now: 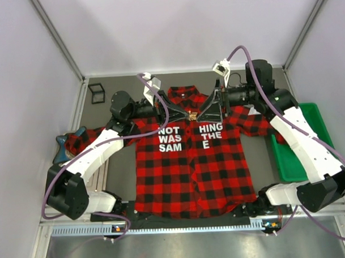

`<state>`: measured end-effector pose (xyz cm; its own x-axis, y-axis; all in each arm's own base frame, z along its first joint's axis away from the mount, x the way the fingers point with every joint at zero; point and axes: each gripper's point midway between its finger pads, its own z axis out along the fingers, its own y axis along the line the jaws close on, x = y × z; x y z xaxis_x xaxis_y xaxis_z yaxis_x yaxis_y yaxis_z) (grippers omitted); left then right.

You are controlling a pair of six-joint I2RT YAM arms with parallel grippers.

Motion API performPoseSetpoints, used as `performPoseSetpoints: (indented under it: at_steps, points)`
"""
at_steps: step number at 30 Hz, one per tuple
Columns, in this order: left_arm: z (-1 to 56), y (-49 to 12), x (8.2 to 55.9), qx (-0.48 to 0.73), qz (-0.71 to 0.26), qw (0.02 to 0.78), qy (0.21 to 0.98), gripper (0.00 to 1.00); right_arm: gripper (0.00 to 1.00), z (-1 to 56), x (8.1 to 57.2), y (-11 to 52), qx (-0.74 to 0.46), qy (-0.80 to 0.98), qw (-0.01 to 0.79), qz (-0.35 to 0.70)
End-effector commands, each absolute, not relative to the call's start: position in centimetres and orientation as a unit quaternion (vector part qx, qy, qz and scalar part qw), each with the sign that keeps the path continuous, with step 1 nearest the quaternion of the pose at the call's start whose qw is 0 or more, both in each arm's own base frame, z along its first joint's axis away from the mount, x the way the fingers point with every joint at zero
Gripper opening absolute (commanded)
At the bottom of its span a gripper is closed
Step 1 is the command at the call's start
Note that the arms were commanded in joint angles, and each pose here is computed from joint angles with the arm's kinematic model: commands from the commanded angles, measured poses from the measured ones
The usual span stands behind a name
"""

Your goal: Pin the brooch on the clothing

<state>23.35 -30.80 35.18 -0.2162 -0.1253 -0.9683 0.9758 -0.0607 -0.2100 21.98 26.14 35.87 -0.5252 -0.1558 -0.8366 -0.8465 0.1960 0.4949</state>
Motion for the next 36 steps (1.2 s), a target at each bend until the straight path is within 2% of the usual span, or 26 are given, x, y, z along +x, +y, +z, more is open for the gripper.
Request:
performPoseSetpoints:
  at_steps: [1,4,8,9,24,25,27,36]
  points:
    - [37.0,-30.7,22.9,0.425,-0.590,0.500,0.470,0.00,0.77,39.3,22.1,26.6,-0.364,0.666,0.352,0.549]
    - [37.1,-30.8,22.9,0.421,-0.592,0.501,0.470,0.00,0.68,39.4,22.4,26.8,-0.362,0.663,0.349,0.554]
    - [37.4,-30.9,23.2,0.412,-0.595,0.503,0.472,0.00,0.48,38.7,23.5,27.0,-0.352,0.675,0.358,0.541]
    - [37.4,-31.0,23.2,0.412,-0.597,0.502,0.472,0.00,0.47,38.4,23.8,27.0,-0.349,0.679,0.358,0.538]
    - [37.1,-31.4,23.9,0.397,-0.605,0.493,0.484,0.00,0.35,38.4,24.3,27.6,-0.357,0.672,0.361,0.540]
    - [37.1,-31.5,23.9,0.397,-0.605,0.492,0.484,0.00,0.31,38.3,24.2,27.7,-0.357,0.673,0.358,0.540]
    - [37.1,-31.5,24.0,0.394,-0.606,0.492,0.486,0.00,0.29,38.1,24.2,27.8,-0.359,0.672,0.358,0.539]
    - [36.7,-31.7,24.3,0.388,-0.610,0.483,0.494,0.00,0.31,37.9,23.9,27.8,-0.366,0.669,0.359,0.538]
